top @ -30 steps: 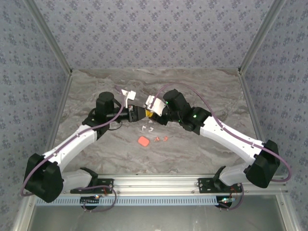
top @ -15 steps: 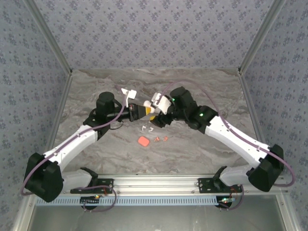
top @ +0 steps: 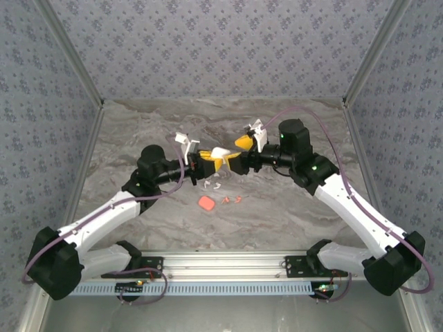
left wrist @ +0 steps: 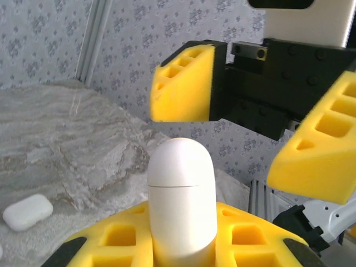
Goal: Insert the wireless bluetooth earbuds into the charging case
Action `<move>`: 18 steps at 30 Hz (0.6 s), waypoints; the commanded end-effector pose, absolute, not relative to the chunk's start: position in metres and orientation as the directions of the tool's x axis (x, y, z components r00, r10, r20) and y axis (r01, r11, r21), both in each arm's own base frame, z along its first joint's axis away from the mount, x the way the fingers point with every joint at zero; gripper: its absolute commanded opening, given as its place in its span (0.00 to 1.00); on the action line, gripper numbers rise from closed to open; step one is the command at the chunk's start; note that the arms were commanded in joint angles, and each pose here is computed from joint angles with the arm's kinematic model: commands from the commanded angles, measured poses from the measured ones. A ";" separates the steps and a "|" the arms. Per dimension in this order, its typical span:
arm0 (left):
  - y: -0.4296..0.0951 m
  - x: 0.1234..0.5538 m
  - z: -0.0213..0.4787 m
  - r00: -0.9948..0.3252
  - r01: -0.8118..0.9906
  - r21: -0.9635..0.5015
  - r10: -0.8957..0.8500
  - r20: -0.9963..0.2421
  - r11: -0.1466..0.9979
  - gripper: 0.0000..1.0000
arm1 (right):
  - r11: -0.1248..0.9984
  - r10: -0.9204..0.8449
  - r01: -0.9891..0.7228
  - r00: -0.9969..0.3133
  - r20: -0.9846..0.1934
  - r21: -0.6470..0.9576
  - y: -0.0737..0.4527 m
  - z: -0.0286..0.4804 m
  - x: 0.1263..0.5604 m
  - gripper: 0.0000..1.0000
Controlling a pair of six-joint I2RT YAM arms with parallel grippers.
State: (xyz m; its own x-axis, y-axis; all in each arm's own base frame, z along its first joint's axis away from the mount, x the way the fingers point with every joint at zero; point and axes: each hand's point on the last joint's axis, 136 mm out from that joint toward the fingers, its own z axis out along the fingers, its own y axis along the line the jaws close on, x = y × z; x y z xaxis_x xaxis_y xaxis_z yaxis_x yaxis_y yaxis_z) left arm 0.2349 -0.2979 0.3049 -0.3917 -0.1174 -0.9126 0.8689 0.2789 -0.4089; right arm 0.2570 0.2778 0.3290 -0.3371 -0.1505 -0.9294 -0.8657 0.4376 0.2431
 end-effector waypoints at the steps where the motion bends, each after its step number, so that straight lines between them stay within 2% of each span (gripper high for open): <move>1: -0.296 0.230 0.334 -0.244 0.920 -0.285 -0.173 -0.954 0.271 0.09 | 0.435 -0.099 -0.854 -0.360 -0.928 0.285 0.280 0.336 0.262 0.76; 5: -0.295 0.227 0.335 -0.237 0.924 -0.276 -0.169 -0.957 0.264 0.07 | 0.458 -0.096 -0.842 -0.364 -0.926 0.283 0.278 0.333 0.267 0.71; 18: -0.294 0.219 0.340 -0.214 0.937 -0.250 -0.166 -0.963 0.242 0.05 | 0.517 -0.083 -0.798 -0.405 -0.911 0.308 0.270 0.329 0.288 0.67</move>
